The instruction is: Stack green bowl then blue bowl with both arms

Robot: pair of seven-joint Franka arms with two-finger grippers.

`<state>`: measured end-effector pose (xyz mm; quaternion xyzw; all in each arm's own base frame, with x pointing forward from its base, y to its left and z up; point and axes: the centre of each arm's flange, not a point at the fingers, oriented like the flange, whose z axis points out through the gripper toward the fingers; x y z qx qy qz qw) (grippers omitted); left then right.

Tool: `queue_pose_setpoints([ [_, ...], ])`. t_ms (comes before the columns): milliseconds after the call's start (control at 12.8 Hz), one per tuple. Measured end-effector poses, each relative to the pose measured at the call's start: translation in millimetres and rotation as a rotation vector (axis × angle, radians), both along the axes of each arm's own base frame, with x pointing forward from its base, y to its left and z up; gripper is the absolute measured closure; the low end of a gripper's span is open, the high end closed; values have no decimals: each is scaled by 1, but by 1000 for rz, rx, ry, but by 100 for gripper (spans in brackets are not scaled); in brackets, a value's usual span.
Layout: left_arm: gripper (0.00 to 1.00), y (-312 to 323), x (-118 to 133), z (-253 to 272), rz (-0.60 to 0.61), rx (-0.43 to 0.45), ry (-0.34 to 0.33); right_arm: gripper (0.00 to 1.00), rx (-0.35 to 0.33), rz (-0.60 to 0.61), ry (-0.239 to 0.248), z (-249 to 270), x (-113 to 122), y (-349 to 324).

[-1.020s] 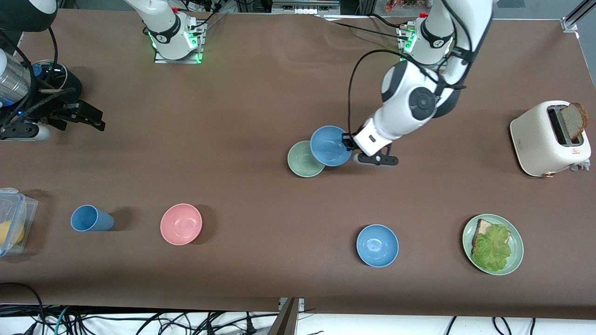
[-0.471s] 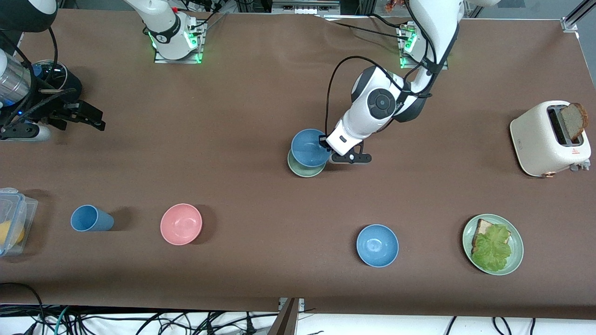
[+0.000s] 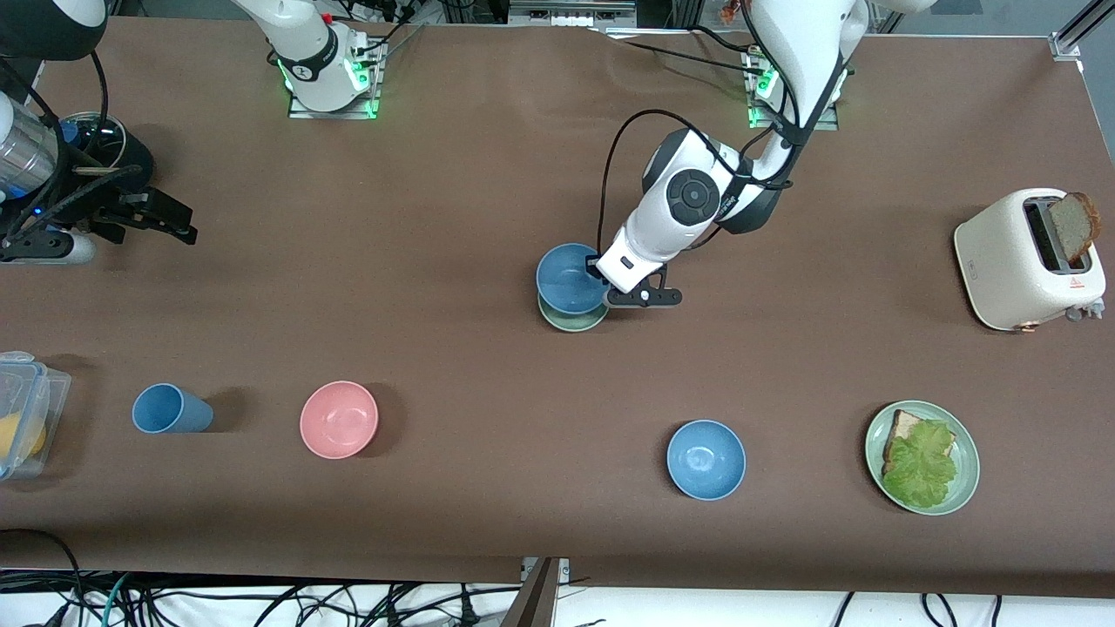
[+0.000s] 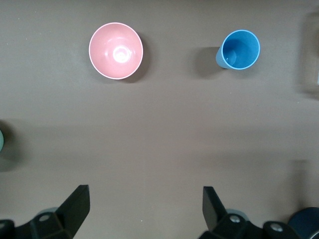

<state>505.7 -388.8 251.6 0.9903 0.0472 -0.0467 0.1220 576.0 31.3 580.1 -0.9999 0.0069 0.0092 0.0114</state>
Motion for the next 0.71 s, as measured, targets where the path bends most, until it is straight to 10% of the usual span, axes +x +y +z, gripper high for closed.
queue_pose_setpoints([
  [314, 90, 1, 5, 4, 7, -3, -11, 0, 0, -1, 0, 0, 0, 0],
  [706, 39, -4, 20, 26, 14, -30, -51, 0, 0, -1, 1, 0, 0, 0],
])
